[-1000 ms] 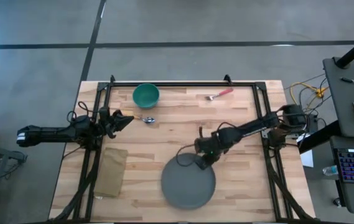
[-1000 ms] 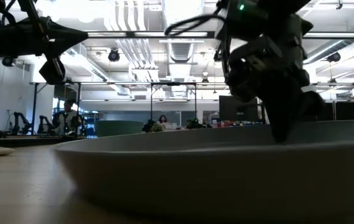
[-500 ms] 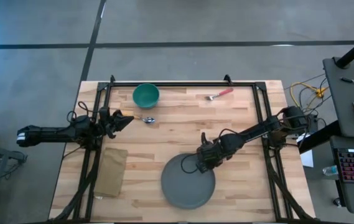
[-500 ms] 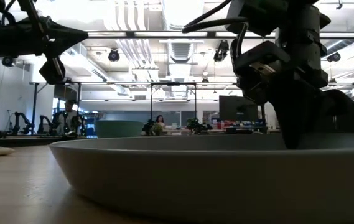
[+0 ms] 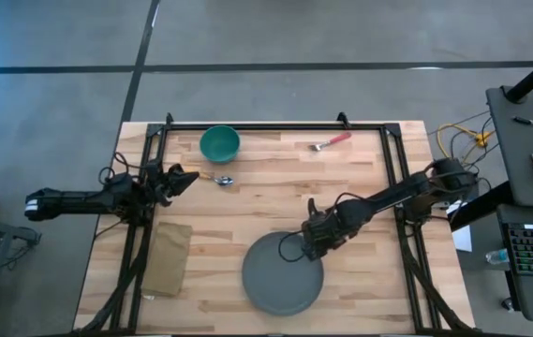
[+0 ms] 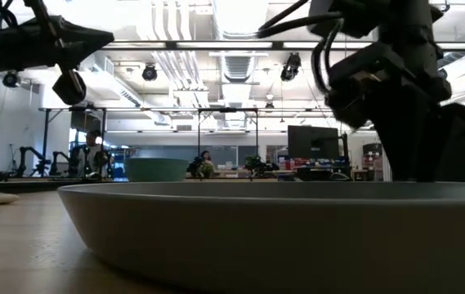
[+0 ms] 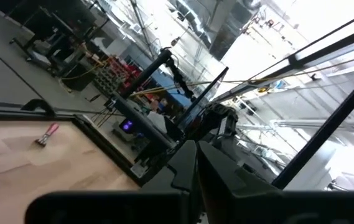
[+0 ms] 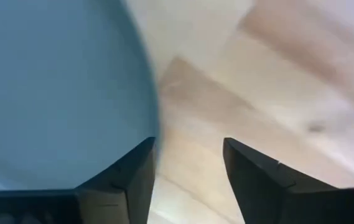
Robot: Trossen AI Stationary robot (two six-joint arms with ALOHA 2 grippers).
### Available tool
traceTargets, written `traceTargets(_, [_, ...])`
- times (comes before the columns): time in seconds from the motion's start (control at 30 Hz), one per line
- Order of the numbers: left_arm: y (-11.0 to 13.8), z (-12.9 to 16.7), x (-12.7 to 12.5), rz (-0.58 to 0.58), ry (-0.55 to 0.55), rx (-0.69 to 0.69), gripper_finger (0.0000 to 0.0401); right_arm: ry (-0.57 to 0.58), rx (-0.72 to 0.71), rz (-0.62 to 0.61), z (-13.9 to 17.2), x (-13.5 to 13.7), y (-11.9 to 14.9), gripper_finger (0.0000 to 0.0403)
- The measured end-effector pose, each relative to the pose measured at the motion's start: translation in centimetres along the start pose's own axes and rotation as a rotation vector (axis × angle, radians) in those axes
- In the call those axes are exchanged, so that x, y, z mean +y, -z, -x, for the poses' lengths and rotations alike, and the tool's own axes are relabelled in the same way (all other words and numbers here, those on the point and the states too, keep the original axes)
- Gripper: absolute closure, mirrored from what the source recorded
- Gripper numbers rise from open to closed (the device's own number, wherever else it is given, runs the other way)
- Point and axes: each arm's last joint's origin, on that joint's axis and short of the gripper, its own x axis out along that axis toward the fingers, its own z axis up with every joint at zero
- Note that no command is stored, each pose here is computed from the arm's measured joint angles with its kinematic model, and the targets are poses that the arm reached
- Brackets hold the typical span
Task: Set table place
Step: Put the bowl on the plate
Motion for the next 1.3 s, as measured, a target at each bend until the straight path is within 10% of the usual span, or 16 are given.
traceTargets(0.2, [-1.5, -1.4, -1.3, -0.055, -0.189, 0.038, 0.0399, -0.049, -0.071, -0.035, 2.9, -1.3, -2.3, 0.0207])
traceTargets(0.6, [-7.8, -7.6, -4.4, -0.452, -0.792, 0.677, 0.0360, -0.105, -0.196, 0.040, 6.8, -5.1, -8.1, 0.0206])
traceTargets(1.03, [-19.0, -12.2, 6.5, -0.104, -0.918, 0.789, 0.0240, -0.041, -0.255, 0.136, 9.3, -8.4, -9.8, 0.0206])
traceTargets(1.3, [-18.3, -12.3, 14.1, -0.132, -1.098, 1.025, 0.0235, 0.024, -0.327, 0.159, 10.6, -9.5, -9.2, 0.0206])
